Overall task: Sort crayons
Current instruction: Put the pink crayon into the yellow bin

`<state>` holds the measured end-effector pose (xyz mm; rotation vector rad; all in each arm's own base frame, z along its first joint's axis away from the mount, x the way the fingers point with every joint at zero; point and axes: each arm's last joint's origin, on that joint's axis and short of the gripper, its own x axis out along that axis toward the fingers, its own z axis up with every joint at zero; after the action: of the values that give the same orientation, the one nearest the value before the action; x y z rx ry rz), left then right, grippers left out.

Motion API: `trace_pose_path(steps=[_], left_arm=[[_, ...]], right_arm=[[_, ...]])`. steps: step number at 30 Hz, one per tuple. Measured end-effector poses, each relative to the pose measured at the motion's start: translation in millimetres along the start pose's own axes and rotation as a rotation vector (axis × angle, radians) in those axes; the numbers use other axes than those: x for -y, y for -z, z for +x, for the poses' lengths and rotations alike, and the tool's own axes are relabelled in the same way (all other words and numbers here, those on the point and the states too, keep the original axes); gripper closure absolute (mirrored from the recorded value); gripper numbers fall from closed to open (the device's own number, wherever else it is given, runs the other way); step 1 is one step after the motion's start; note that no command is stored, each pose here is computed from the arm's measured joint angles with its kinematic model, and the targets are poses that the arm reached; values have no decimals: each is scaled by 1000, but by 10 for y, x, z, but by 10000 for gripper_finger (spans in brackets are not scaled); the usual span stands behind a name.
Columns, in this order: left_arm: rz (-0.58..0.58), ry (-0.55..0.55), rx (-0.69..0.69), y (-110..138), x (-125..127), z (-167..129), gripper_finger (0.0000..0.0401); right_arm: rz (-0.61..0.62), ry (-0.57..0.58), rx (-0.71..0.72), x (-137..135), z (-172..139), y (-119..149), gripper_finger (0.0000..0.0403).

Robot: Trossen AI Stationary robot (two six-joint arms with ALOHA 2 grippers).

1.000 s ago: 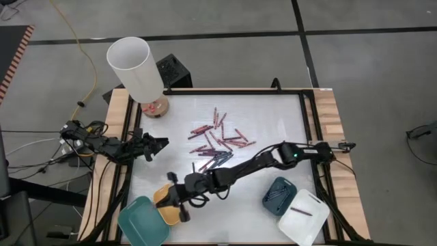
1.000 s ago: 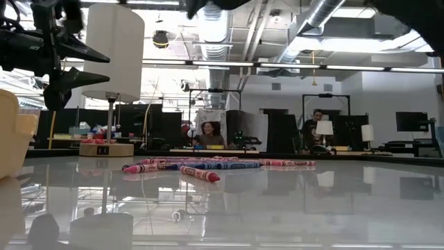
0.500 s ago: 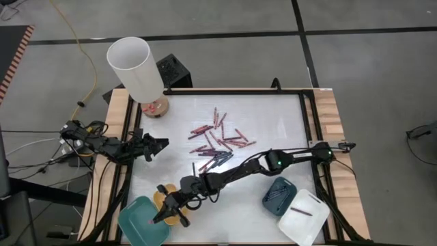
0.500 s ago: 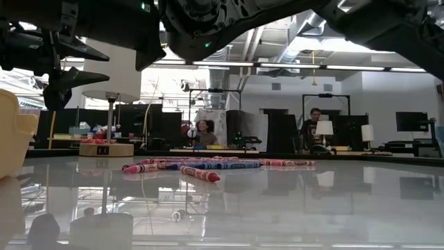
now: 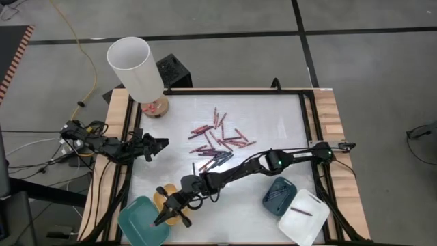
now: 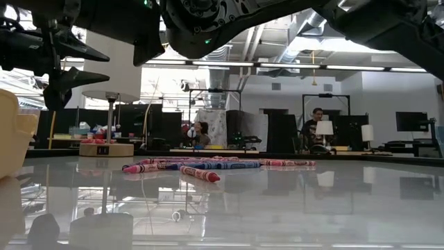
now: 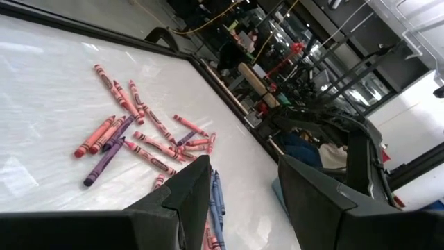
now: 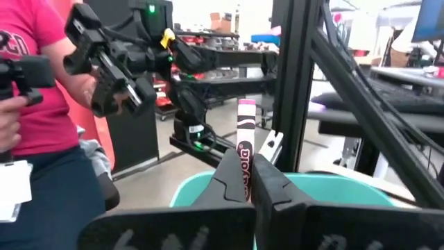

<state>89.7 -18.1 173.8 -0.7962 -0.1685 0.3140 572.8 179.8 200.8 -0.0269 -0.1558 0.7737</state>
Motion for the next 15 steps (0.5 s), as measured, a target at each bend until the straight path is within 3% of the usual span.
trace_pose_path(steps=[15], left_arm=[[1, -1, 1, 0, -1, 0, 241]], right_arm=[[-39, 1, -2, 8, -4, -2, 401]])
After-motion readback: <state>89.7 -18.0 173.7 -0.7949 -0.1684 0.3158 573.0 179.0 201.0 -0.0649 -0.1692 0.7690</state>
